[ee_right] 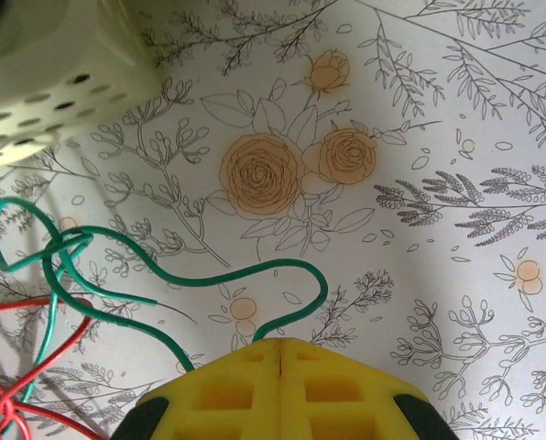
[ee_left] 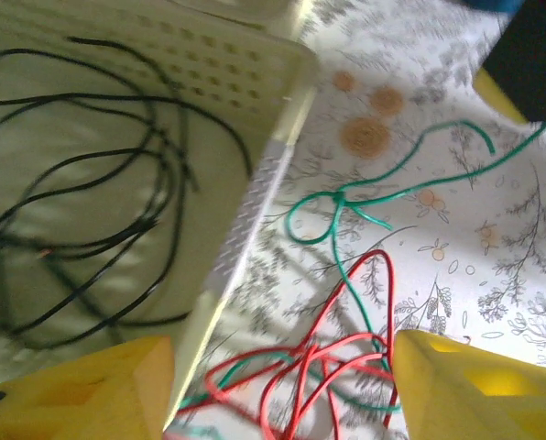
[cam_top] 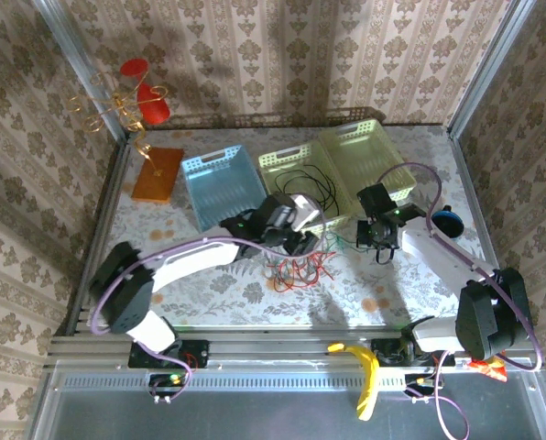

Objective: Untangle the cables

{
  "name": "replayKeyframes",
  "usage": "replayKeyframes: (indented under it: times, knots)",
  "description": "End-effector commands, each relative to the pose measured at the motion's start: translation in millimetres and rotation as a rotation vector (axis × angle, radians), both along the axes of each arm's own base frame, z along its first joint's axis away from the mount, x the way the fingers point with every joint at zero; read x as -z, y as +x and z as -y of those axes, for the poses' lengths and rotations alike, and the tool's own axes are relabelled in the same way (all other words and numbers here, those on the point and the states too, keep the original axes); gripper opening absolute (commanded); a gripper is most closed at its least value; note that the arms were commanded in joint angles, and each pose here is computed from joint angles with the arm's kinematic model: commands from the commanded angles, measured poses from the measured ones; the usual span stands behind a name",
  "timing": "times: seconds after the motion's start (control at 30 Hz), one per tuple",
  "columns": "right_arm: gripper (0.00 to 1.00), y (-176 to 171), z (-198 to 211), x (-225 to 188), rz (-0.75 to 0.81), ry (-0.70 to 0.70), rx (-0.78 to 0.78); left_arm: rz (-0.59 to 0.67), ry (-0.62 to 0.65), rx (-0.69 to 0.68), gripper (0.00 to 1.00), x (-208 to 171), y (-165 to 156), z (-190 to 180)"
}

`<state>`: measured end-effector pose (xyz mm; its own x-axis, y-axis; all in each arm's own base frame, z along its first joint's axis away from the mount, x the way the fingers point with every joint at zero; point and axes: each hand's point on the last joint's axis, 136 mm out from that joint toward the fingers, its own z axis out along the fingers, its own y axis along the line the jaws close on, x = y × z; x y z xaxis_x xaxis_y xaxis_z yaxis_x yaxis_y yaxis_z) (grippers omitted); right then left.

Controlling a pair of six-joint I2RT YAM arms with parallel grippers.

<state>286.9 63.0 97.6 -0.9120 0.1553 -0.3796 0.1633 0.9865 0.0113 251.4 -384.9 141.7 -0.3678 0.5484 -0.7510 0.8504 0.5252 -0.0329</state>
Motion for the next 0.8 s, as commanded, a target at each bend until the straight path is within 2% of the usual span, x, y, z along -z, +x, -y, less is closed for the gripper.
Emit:
replayKeyframes:
  times: [0.0,0.17,0.37,0.63,0.77]
  knots:
    - [0.0,5,3,-21,0.048,0.092,0.08,0.001,0.06,0.069,0.61,27,-6,18]
    - [0.0,7,0,-25,0.053,0.229,0.143,-0.025,0.065,0.075,0.59,55,-7,32]
    - [0.0,7,0,-25,0.055,0.319,0.198,-0.029,0.059,0.092,0.56,69,-8,48]
    - [0.0,7,2,-26,0.059,0.334,0.22,-0.035,0.043,0.133,0.56,69,-9,62]
    - [0.0,8,5,-28,0.073,0.332,0.231,-0.05,0.065,0.136,0.56,82,-7,66]
